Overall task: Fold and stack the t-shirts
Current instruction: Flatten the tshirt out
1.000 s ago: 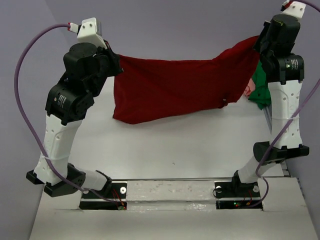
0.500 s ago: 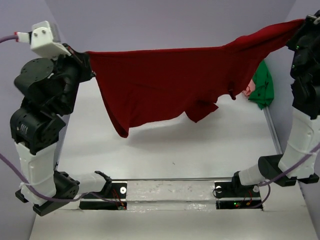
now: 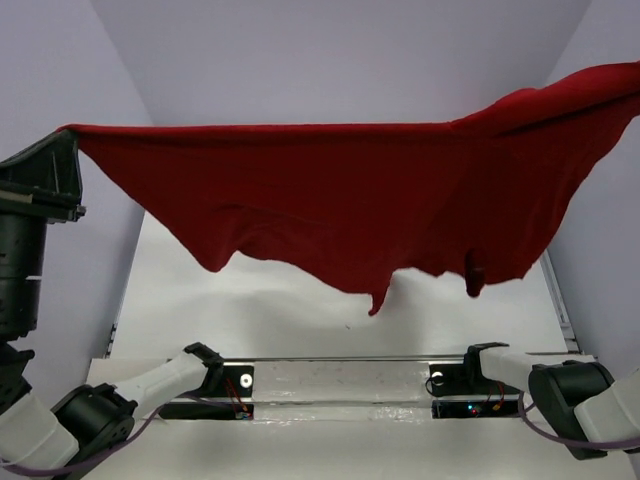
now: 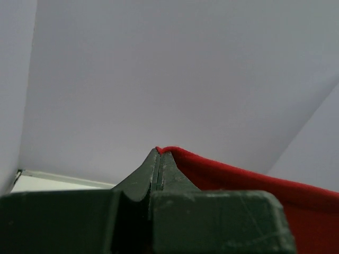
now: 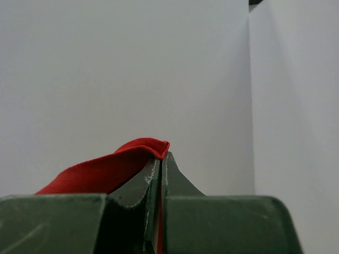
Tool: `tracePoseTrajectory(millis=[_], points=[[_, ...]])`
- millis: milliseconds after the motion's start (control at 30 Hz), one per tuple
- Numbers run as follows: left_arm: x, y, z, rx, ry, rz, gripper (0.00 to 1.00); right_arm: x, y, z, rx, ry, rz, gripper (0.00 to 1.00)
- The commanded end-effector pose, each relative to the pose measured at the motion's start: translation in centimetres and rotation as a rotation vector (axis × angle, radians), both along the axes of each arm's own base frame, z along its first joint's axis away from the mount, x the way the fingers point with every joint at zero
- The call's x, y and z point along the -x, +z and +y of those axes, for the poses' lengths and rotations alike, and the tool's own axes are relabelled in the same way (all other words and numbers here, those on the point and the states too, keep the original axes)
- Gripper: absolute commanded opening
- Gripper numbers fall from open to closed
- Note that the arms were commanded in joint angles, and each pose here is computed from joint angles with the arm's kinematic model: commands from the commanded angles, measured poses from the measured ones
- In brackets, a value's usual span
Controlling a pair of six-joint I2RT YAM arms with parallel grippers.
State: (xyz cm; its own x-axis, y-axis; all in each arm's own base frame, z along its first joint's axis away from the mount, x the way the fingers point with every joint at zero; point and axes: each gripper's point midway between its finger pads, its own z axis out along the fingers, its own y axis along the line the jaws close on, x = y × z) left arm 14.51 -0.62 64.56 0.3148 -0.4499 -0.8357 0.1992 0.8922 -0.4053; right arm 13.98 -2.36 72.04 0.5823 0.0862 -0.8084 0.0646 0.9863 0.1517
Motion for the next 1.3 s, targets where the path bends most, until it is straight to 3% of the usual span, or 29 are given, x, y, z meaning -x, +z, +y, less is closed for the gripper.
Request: tracePoseTrajectory(millis=[0, 167, 333, 500, 733, 900, 1267], points=[[2.1, 2.5, 0.4, 0.005, -0.034, -0.126, 0.0, 2.6, 2.5, 1.3, 0.022, 0.081, -0.12, 0.0], [2.4, 2.6, 0.8, 0.006, -0.02, -0.127, 0.0, 1.8, 2.6, 1.6, 0.026, 0.088, -0.113, 0.0], [-2.5, -1.2, 1.1, -0.014, 0.138, 0.056, 0.0, -2.0, 1.2, 1.3, 0.021, 0.058, -0.031, 0.0], [-9.2, -6.4, -1.1, -0.107, 0.254, 0.254, 0.0, -9.5, -1.4, 1.2, 0.053, 0.004, 0.107, 0.0], [-14.2, -7.8, -4.1, -0.154, 0.254, 0.341, 0.0, -18.2, -4.4, 1.6, 0.076, -0.018, 0.233, 0.0], [-12.2, -5.3, -3.7, -0.106, 0.201, 0.262, 0.0, -16.2, -4.0, 1.0, 0.081, -0.041, 0.217, 0.0], [-5.3, -3.8, -0.6, -0.063, 0.138, 0.171, 0.0, -5.0, -1.4, 0.1, 0.067, -0.045, 0.073, 0.0]])
